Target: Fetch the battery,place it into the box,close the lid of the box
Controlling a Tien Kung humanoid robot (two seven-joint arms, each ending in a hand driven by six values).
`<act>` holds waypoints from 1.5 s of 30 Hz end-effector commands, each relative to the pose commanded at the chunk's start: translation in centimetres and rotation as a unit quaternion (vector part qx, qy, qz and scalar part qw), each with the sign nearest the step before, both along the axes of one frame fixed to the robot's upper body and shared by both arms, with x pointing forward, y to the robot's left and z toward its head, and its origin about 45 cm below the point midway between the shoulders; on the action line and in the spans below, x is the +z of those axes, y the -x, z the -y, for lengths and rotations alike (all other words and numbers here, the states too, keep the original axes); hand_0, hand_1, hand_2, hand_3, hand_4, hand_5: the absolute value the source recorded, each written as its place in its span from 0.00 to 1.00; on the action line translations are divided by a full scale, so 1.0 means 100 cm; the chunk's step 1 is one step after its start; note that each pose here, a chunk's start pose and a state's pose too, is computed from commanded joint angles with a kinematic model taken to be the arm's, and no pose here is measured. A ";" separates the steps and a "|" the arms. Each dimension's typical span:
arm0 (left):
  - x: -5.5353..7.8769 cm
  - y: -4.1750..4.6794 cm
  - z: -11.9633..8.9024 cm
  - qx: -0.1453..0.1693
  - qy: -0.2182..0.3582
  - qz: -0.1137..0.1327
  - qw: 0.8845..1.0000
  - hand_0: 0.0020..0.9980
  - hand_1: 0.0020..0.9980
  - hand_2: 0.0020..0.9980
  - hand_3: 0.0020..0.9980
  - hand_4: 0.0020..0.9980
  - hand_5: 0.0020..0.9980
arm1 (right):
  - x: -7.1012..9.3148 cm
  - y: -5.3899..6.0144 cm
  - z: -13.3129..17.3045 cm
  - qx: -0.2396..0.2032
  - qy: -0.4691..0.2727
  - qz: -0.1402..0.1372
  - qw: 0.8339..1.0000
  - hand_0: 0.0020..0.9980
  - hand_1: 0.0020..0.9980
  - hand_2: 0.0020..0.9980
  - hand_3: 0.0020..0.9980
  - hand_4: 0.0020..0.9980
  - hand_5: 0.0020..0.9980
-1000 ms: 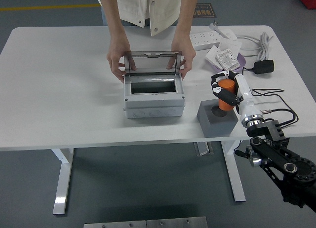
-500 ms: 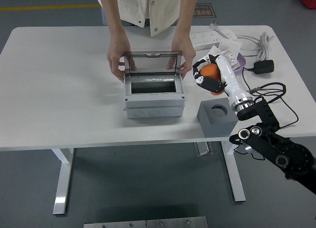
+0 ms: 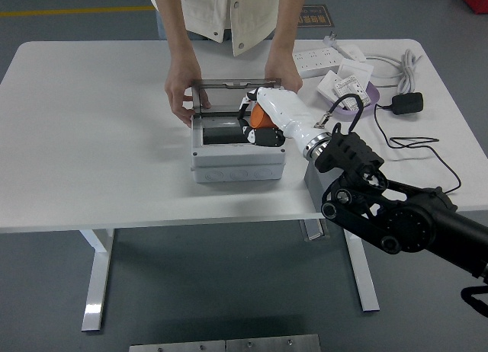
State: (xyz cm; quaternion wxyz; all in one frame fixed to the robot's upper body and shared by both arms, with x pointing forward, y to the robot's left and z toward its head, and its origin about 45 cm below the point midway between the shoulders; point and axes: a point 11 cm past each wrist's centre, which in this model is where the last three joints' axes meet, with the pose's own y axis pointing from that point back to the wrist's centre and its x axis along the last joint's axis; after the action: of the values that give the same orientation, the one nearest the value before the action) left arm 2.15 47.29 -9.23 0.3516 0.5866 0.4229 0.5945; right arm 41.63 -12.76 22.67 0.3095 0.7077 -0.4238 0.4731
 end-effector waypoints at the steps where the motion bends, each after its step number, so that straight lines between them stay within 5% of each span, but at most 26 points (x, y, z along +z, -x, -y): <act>1: 0.000 0.0005 -0.001 0.001 0.000 -0.001 1.000 0.61 0.78 0.75 0.77 0.88 0.33 | -0.001 -0.001 -0.004 0.004 0.011 0.003 1.000 0.14 0.09 0.26 0.23 0.00 0.00; 12: 0.005 0.0001 -0.011 0.007 -0.009 -0.008 1.000 0.61 0.78 0.75 0.76 0.88 0.34 | -0.009 -0.019 -0.034 0.005 0.035 0.000 0.999 0.14 0.09 0.26 0.23 0.00 0.00; 25: 0.009 -0.0050 -0.017 0.004 -0.016 -0.009 1.000 0.61 0.78 0.75 0.77 0.88 0.35 | -0.014 -0.041 -0.023 -0.030 0.020 -0.006 0.999 0.14 0.10 0.26 0.23 0.00 0.00; 45: 0.008 -0.0045 -0.014 0.006 -0.008 -0.021 1.000 0.62 0.78 0.75 0.78 0.87 0.35 | -0.019 -0.034 -0.036 -0.019 -0.034 -0.002 0.999 0.15 0.11 0.26 0.24 0.00 0.00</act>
State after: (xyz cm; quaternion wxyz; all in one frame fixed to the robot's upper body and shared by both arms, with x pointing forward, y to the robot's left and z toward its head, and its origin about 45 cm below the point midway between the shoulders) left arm 2.60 48.68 -8.41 0.3343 0.5994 0.4289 0.5873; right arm 45.07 -9.14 20.77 0.2952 0.7107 -0.4518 0.4511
